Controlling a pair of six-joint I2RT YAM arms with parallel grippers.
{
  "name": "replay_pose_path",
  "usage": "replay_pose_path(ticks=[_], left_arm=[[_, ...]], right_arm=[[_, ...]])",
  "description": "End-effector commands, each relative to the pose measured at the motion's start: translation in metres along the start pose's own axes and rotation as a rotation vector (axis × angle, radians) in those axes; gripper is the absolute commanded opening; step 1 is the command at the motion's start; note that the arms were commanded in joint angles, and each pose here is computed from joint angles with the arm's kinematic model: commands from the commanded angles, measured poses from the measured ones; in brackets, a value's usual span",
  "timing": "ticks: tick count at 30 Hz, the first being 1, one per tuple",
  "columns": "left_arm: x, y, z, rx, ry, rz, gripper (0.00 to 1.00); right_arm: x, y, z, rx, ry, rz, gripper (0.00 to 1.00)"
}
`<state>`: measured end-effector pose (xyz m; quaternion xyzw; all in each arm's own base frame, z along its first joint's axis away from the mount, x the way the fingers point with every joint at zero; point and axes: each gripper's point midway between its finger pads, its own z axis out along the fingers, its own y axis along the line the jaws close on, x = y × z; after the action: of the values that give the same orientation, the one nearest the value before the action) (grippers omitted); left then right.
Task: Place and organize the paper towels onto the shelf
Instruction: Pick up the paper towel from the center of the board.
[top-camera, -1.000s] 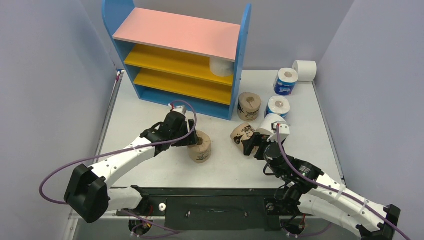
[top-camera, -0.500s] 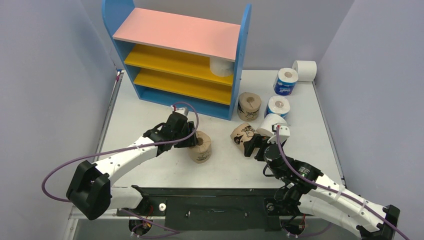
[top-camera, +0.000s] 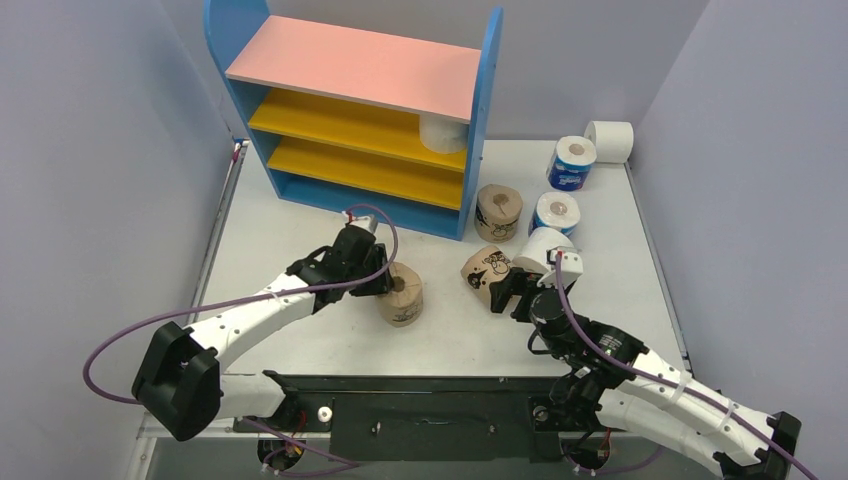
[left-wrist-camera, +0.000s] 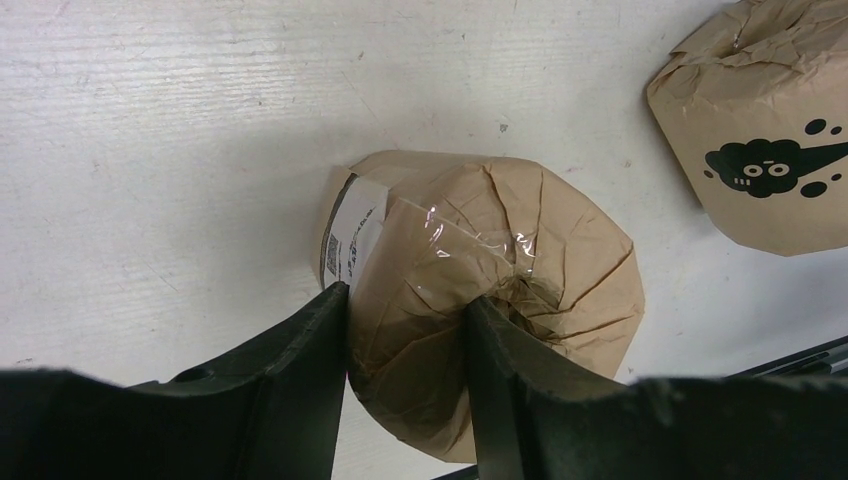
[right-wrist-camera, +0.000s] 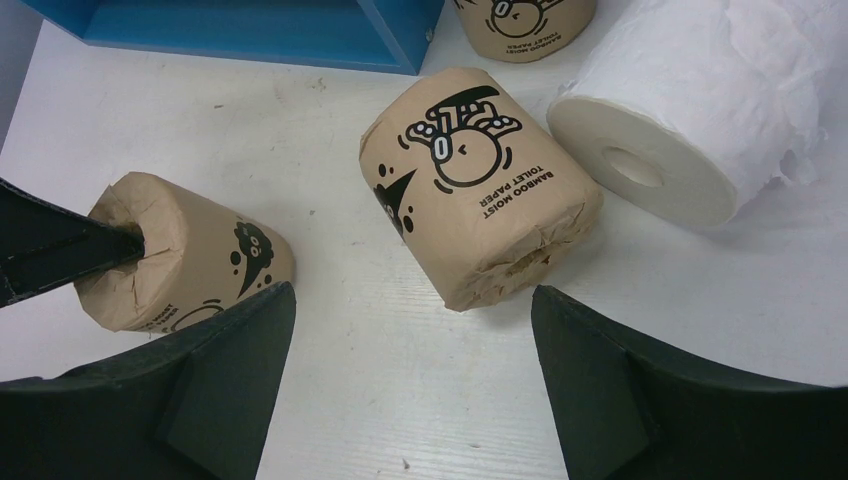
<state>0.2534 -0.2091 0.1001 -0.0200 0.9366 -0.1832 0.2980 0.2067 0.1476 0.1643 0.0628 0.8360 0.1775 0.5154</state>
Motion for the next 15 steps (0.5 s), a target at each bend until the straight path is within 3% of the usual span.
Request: replay_pose_path(ticks=[1, 8, 15], left_arm=[[-0.026, -0.021, -0.022, 0.067, -0.080, 0.010, 0.36], [-0.056, -0.035, -0.049, 0.081, -0.142, 0.015, 0.33], [-0.117, -0.060, -0.076, 0.106, -0.266, -0.015, 0.33]], right_arm=[[-0.009, -0.006, -0.001, 0.024, -0.040, 0.002, 0.83], [-0.012, -0.008, -0.003, 0.028, -0.048, -0.008, 0.83], [-0.019, -0.007, -0.007, 0.024, -0.062, -0.020, 0.83]])
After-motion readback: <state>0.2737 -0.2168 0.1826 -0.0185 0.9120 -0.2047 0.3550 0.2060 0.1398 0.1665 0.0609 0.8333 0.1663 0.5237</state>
